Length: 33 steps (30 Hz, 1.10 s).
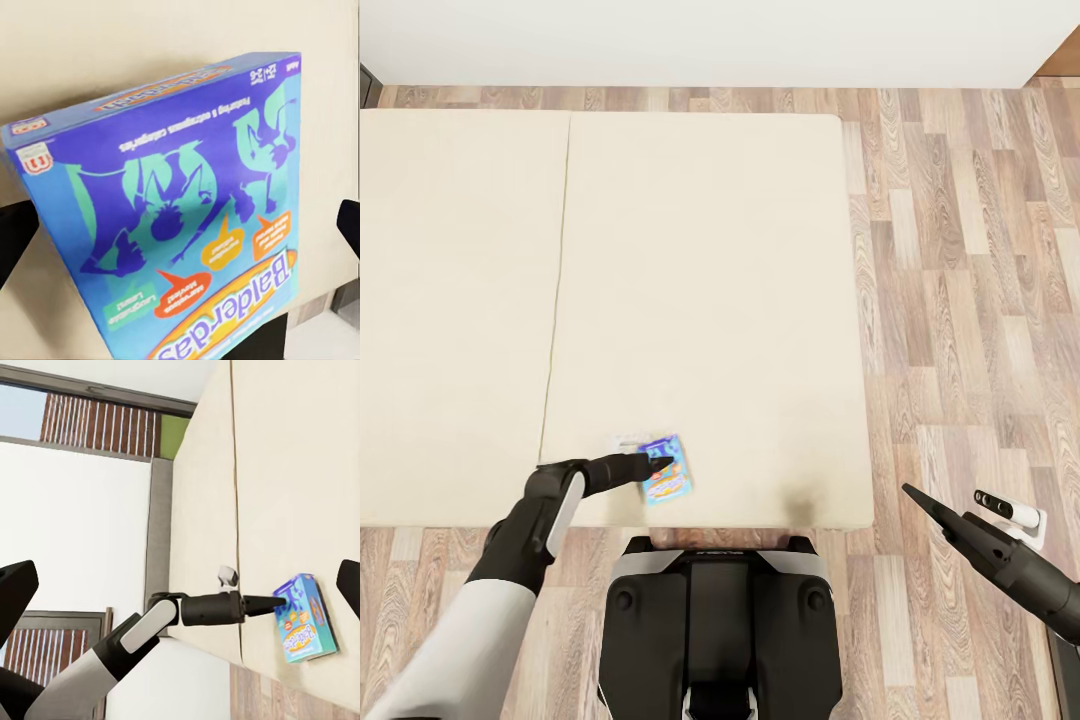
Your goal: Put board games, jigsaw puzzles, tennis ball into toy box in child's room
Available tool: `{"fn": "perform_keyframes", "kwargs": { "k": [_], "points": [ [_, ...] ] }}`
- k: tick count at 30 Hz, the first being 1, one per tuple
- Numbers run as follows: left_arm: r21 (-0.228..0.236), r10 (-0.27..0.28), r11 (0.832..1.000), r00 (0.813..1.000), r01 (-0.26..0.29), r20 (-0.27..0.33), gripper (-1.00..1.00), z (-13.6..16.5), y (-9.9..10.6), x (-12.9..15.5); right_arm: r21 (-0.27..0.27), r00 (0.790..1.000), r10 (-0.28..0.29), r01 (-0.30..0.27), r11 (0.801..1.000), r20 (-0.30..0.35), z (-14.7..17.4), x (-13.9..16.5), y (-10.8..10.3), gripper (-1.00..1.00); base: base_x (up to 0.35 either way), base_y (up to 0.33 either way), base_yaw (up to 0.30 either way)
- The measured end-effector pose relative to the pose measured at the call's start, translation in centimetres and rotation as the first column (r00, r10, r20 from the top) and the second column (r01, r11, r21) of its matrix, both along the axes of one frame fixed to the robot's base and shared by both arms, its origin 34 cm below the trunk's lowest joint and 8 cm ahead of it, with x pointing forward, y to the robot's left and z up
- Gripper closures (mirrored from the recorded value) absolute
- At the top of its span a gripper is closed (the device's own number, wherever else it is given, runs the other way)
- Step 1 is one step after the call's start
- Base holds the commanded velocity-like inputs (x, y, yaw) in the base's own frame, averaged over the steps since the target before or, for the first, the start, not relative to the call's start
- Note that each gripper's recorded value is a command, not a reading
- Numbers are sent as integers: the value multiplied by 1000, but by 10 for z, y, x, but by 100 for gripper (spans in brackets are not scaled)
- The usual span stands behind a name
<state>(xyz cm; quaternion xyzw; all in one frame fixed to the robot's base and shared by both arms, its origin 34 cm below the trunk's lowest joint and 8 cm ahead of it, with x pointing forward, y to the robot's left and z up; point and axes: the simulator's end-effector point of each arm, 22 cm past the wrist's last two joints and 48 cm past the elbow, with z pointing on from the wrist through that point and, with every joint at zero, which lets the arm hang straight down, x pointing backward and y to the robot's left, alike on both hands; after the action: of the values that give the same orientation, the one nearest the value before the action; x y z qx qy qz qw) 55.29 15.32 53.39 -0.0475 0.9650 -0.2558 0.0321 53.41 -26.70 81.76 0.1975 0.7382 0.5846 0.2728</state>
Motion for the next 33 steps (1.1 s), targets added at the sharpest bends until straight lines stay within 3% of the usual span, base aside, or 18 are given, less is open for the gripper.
{"fn": "perform_keyframes", "kwargs": {
  "k": [8, 33],
  "points": [
    [-30, 8, 1000, 1000, -8, 0, -100, 3, -19, 1, 1, 1000, 1, -1, 1000, 0, 0, 0, 0, -100, 0, 0, 0],
    [-19, -5, 1000, 1000, 5, -8, -100, 2, -18, -2, -6, 1000, 4, -4, 1000, -1, 0, 0, -2, -100, 0, 0, 0]
  ]
}}
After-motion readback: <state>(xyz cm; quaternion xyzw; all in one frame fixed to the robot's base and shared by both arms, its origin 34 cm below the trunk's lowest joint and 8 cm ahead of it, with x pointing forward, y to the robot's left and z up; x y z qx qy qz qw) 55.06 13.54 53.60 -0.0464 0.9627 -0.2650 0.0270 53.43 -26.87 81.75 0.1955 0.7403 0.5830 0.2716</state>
